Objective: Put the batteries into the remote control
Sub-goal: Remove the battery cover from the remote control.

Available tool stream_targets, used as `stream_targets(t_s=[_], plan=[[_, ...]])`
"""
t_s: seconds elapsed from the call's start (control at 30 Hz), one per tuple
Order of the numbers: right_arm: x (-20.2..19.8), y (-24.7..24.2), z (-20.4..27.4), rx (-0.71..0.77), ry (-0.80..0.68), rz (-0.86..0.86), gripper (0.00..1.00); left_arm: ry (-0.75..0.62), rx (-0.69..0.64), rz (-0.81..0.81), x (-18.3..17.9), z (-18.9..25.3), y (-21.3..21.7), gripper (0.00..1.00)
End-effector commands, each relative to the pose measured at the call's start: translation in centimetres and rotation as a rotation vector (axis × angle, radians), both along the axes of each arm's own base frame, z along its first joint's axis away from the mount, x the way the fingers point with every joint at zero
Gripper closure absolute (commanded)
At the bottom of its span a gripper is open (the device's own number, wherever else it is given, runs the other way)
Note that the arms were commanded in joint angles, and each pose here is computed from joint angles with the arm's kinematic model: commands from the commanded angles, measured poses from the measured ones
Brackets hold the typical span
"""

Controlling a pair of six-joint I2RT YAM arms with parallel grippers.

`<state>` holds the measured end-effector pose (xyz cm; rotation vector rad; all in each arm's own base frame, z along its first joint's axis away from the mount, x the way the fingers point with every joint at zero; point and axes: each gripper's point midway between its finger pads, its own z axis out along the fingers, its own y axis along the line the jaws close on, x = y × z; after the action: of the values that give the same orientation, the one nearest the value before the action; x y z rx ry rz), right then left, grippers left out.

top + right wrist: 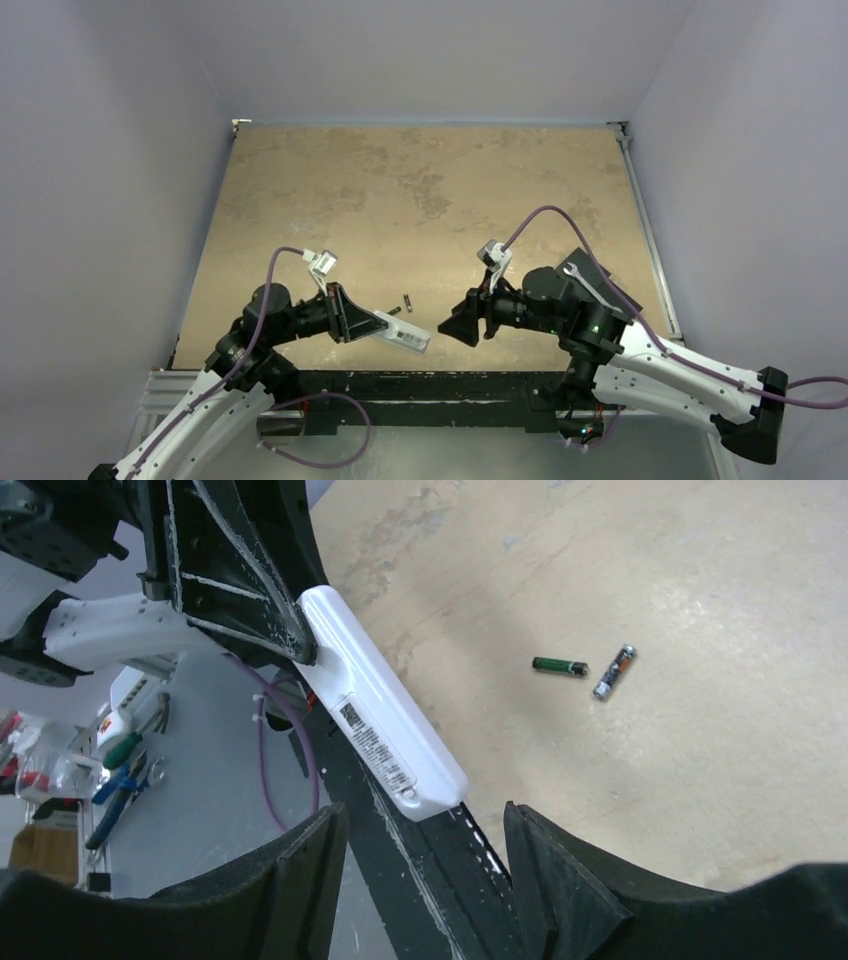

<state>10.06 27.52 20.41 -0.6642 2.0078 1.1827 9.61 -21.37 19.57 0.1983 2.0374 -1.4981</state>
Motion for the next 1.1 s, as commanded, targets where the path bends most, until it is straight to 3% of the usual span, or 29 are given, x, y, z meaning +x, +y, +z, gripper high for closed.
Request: stream_targets(t_s=[0.0,0.5,0.83,1.07], plan=[[1.1,-0.7,0.4,0.054,0.056,-0.130,0.34,0.004,-0.053,0.073,1.3,0.4,0.0,1.00],[-0.6,1.1,1.5,0.275,0.178,-0.067,0.35,0.031,-0.208,0.170,2.7,1.1,0.1,1.00],[0.9,0.9,1.3,0.352,0.222,-0.175,0.35,0.022,-0.346,0.232,2.5,2.9,1.3,1.00],[0.7,1.3,1.9,0.450,0.264,-0.161,0.34,-0.005,-0.392,0.225,2.2,5.0,1.5,1.00]])
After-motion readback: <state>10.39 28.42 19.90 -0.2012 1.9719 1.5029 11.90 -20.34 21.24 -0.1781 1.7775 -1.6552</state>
